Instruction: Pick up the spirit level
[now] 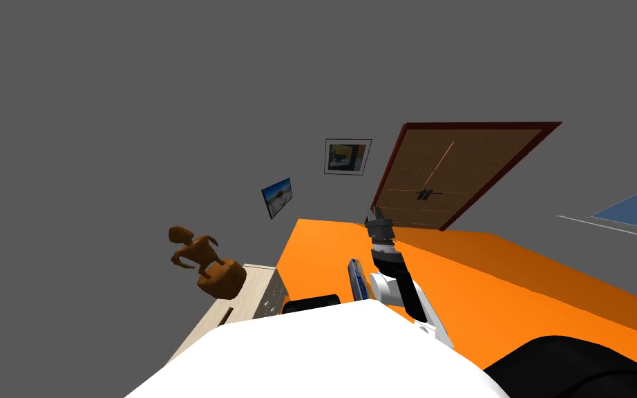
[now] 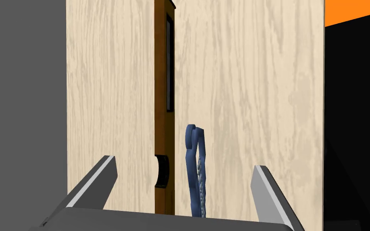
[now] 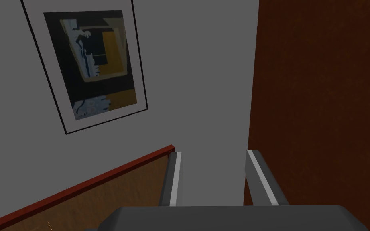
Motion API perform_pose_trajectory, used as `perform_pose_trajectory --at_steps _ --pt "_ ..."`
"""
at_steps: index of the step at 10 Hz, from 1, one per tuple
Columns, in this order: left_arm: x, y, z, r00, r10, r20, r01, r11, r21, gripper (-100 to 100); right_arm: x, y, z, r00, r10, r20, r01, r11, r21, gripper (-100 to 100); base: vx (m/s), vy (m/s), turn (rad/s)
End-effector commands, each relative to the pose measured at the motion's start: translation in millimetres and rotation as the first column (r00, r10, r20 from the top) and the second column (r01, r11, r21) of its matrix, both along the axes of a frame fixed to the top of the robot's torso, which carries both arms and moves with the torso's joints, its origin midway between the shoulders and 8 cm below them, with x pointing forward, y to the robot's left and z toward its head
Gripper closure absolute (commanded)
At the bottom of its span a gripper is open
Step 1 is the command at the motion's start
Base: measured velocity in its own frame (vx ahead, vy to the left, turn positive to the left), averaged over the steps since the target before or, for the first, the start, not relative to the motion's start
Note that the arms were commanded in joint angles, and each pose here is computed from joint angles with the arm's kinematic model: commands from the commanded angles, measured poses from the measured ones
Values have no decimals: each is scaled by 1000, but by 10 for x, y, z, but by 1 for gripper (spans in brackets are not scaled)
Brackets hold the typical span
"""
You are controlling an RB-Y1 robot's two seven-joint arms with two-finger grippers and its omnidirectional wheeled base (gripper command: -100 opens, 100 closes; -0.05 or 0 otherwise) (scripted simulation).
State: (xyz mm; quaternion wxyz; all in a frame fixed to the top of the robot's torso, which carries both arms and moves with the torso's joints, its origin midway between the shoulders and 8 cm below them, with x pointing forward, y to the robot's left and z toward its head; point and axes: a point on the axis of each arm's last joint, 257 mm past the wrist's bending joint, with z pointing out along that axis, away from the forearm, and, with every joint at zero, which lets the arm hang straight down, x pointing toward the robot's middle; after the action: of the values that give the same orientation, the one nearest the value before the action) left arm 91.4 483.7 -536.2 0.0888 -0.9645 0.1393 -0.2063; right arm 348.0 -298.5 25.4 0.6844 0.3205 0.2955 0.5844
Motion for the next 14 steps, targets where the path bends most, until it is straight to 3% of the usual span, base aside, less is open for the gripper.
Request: perform_pose_trajectory --at_steps 1,2,4,5,6,8,9,11,12,13,14 --pt "-295 5 -63 997 38 -68 -40 999 -35 -100 0 0 0 1000 0 0 0 1000 0 0 21 25 -134" --pt "-549 25 -115 990 66 -124 -74 996 -58 -100 0 0 0 1000 0 0 0 1000 0 0 36 39 -197" --pt "-558 15 -119 990 65 -128 -73 995 -61 -100 0 0 0 1000 0 0 0 1000 0 0 16 28 -34" --pt "-801 29 -154 979 90 -182 -106 991 -80 -100 0 0 0 1000 0 0 0 1000 0 0 14 16 -118" --pt "-801 29 -154 979 90 -182 -106 991 -80 -100 0 0 0 1000 0 0 0 1000 0 0 12 18 -69" --pt "-1230 51 -183 953 129 -275 -164 981 -106 -100 0 0 0 1000 0 0 0 1000 0 0 18 28 -140" --pt "-1230 51 -183 953 129 -275 -164 981 -106 -100 0 0 0 1000 0 0 0 1000 0 0 12 32 -57" --pt "-1564 71 -175 925 157 -346 -208 971 -117 -100 0 0 0 1000 0 0 0 1000 0 0 11 24 -96" --pt "-1787 87 -155 903 173 -392 -238 964 -121 -100 0 0 0 1000 0 0 0 1000 0 0 23 33 -175" --pt "-1648 97 -156 918 159 -363 -214 970 -117 -100 0 0 0 1000 0 0 0 1000 0 0 10 20 -36" --pt "-1671 90 -154 915 163 -370 -221 968 -119 0 0 0 0 1000 0 0 0 1000 0 0 0 0 0"
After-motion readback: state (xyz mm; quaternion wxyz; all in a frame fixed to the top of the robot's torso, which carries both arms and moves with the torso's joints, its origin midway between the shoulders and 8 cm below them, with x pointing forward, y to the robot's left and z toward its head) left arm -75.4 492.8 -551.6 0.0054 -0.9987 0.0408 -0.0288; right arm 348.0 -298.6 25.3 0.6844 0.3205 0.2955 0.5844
